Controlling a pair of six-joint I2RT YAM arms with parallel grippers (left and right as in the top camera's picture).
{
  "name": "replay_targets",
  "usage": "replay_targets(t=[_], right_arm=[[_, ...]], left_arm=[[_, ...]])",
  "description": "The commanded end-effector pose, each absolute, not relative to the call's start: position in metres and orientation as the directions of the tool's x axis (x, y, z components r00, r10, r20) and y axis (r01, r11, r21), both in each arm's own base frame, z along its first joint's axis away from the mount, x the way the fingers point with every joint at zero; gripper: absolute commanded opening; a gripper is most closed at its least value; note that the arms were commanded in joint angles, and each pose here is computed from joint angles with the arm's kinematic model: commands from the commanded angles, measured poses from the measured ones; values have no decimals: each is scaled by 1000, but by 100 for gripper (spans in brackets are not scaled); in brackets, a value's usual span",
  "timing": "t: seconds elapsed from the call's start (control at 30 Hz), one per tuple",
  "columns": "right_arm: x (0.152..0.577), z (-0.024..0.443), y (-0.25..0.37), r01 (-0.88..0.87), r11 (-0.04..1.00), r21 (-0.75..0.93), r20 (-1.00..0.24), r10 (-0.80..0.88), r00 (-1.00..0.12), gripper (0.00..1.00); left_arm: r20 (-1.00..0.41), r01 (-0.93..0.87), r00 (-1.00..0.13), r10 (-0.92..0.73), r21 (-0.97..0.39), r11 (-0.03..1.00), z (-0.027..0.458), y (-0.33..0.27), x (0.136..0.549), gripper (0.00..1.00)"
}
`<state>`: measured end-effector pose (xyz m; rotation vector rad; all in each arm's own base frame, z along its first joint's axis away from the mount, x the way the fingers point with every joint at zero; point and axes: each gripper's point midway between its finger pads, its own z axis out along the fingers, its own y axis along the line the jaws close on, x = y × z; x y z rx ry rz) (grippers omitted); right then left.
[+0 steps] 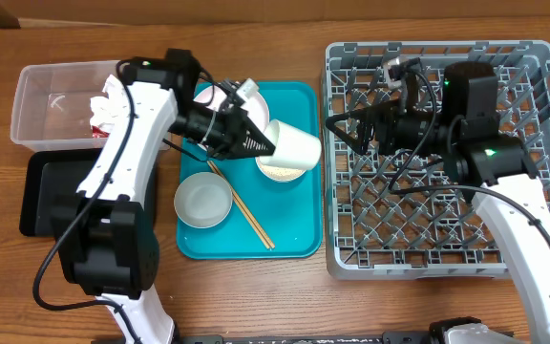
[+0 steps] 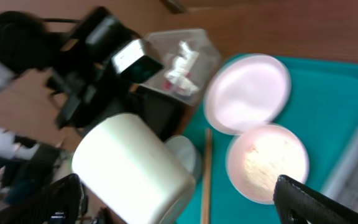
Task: Sort waste into correct bins and load items into the dishwasher
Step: 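Hand the white cup from the left gripper to the right gripper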
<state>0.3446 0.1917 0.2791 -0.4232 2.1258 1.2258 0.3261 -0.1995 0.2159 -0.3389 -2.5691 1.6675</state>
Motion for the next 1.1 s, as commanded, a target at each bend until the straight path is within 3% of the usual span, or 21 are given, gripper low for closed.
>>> replay_targets(t=[0.0, 0.13, 0.4, 0.9, 0.97, 1.07], right_arm=[[329, 298, 215, -660, 328, 676, -695, -14, -719, 100], [323, 307, 236, -740, 191, 645, -745, -55, -664, 100], [316, 301, 256, -755, 149, 638, -752, -91, -653, 96], [309, 309, 270, -796, 107, 595, -790, -103, -604, 62], [308, 309, 271, -800, 104, 591, -793, -103, -600, 53], [309, 311, 271, -805, 101, 585, -799, -101, -593, 48]], left_arm=[[-186, 209, -971, 152, -965, 160, 266, -202, 332, 4], [-186, 204, -973, 139, -970, 133, 271, -201, 333, 4], [-188, 200, -974, 124, -976, 87, 280, -202, 334, 4], [-174, 186, -977, 126, -978, 92, 279, -202, 333, 4], [-174, 187, -977, 126, -978, 93, 279, -202, 333, 7], [-173, 187, -976, 130, -977, 106, 277, -202, 332, 12]])
